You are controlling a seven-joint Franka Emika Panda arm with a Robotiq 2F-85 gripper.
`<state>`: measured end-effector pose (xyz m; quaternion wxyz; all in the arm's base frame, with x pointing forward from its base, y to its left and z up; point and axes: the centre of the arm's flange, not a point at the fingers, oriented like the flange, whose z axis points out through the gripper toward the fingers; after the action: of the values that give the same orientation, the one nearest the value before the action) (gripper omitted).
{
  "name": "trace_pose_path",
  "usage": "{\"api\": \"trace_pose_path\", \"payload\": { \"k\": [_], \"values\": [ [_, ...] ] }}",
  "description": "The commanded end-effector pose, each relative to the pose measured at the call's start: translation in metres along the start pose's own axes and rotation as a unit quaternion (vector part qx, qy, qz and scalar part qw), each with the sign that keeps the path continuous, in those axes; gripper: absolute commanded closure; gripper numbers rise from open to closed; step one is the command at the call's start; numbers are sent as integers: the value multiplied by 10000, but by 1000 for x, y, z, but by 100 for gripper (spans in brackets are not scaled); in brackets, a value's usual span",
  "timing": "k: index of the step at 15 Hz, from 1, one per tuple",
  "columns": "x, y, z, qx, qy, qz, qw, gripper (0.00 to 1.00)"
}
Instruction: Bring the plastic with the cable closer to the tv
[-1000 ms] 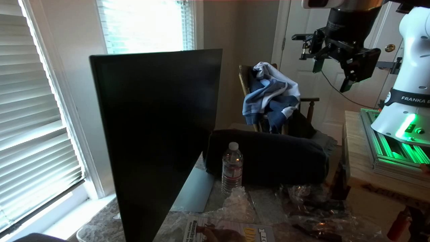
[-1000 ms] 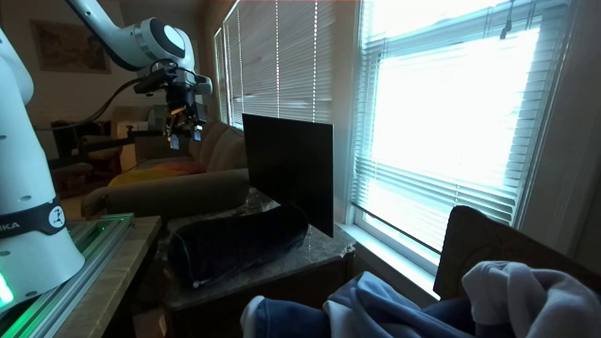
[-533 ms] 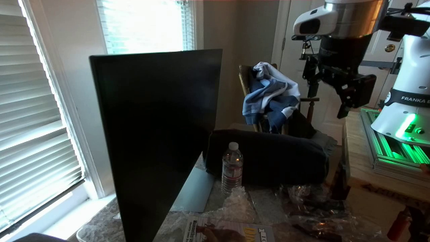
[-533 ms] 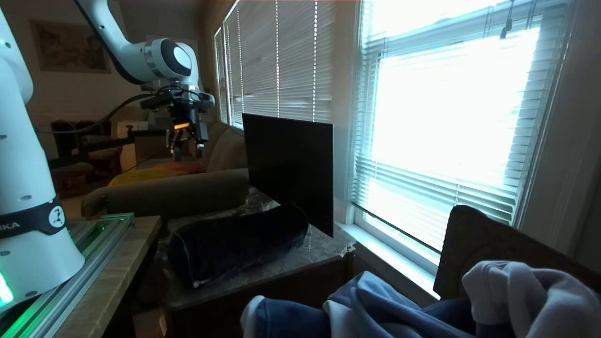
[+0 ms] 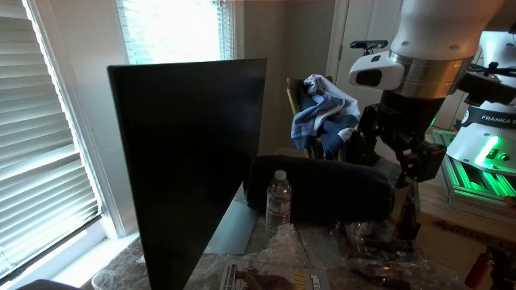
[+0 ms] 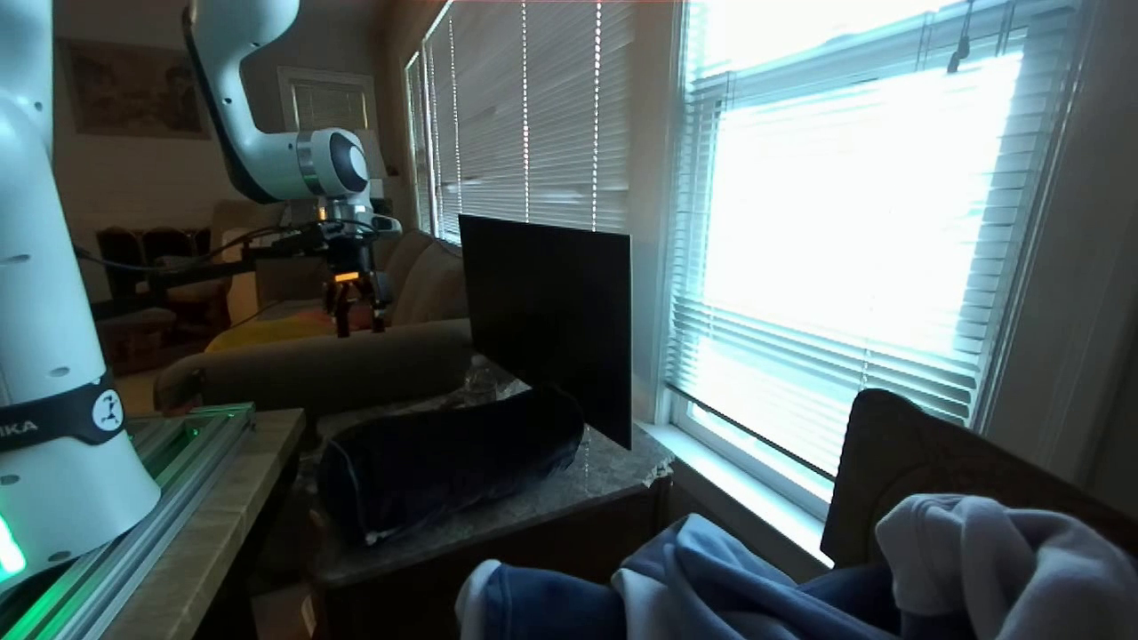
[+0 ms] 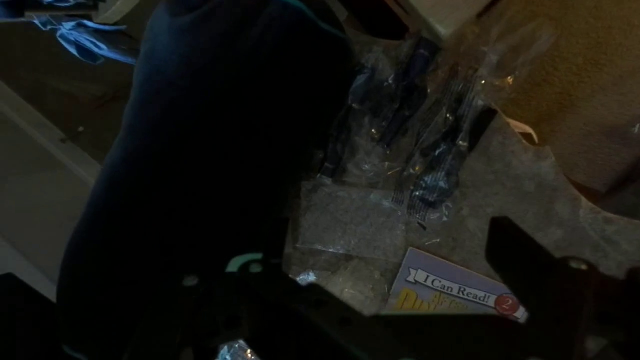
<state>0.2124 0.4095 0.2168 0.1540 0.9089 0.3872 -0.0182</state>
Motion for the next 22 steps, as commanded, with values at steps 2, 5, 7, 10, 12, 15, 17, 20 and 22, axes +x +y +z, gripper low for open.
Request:
{"api": "trace_pose_path", "payload": {
  "k": [2, 5, 7, 10, 12, 15, 17, 20, 22],
  "values": [
    [35, -39, 43, 179, -349, 434, 9983, 0],
    [43, -49, 69, 226, -602, 591, 9962, 0],
    [27, -35, 62, 93, -545, 458, 9974, 0],
    [34, -39, 79, 104, -681, 474, 9965, 0],
    [36, -39, 79, 111, -679, 480, 9965, 0],
    [45, -48, 101, 118, -635, 529, 9965, 0],
    [50, -57, 109, 224, -559, 537, 9967, 0],
    [57, -73, 119, 466, -430, 461, 9969, 0],
    [60, -81, 127, 464, -400, 483, 9969, 0]
  ]
}}
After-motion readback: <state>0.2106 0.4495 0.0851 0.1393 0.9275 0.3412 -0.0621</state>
